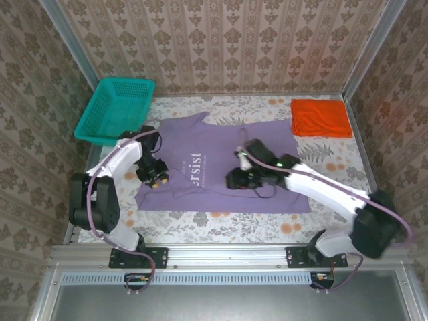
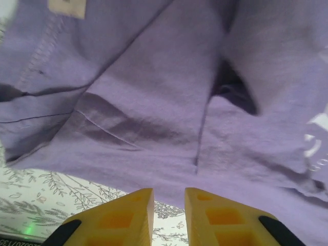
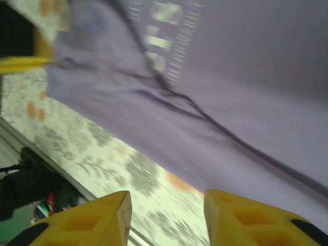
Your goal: Fold and stack the t-shirts
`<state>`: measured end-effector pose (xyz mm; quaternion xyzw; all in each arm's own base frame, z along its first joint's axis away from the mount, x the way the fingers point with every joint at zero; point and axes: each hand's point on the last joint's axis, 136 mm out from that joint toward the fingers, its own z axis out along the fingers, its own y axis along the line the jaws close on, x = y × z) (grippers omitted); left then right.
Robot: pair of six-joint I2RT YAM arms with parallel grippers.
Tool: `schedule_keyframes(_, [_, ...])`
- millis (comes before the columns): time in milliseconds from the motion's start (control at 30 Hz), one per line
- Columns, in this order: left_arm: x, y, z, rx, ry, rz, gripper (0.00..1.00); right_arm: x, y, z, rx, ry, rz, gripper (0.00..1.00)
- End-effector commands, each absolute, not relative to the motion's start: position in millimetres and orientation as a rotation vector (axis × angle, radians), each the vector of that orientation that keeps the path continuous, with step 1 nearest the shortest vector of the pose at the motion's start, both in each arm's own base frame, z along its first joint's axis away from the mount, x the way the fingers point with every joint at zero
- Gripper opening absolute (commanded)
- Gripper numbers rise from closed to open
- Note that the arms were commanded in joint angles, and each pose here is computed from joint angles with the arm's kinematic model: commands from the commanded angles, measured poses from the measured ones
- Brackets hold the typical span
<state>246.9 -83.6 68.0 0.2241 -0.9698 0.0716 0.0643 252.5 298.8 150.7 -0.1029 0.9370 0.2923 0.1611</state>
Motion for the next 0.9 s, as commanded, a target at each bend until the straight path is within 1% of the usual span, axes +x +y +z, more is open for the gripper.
schedule_keyframes(0, [255,-81,49,0.653,-2.902,0.362,0.22,266,360,152,-0.426,2.612,0.884,0.41])
schedule_keyframes(33, [257,-74,45,0.685,-2.894,0.374,0.22,264,379,149,-0.486,2.605,0.899,0.41])
schedule_keyframes(133, [252,-64,33,0.749,-2.835,0.394,0.22,257,420,130,-0.62,2.648,0.832,0.39])
schedule_keyframes(233, [247,-67,26,0.784,-2.787,0.439,0.22,252,444,108,-0.689,2.72,0.737,0.35])
schedule_keyframes(300, [247,-66,23,0.795,-2.797,0.438,0.22,255,457,98,-0.694,2.727,0.726,0.34])
schedule_keyframes(367, [246,-66,20,0.797,-2.795,0.441,0.21,258,465,87,-0.686,2.747,0.705,0.33])
schedule_keyframes(467, [243,-63,16,0.776,-2.794,0.422,0.21,266,465,71,-0.677,2.795,0.6,0.32])
schedule_keyframes(533, [244,-54,16,0.782,-2.802,0.399,0.21,270,465,63,-0.69,2.823,0.545,0.34])
schedule_keyframes(700, [246,-46,16,0.788,-2.816,0.394,0.21,272,475,61,-0.735,2.828,0.532,0.39])
schedule_keyframes(867, [246,-46,16,0.794,-2.813,0.418,0.21,271,474,50,-0.761,2.861,0.477,0.39])
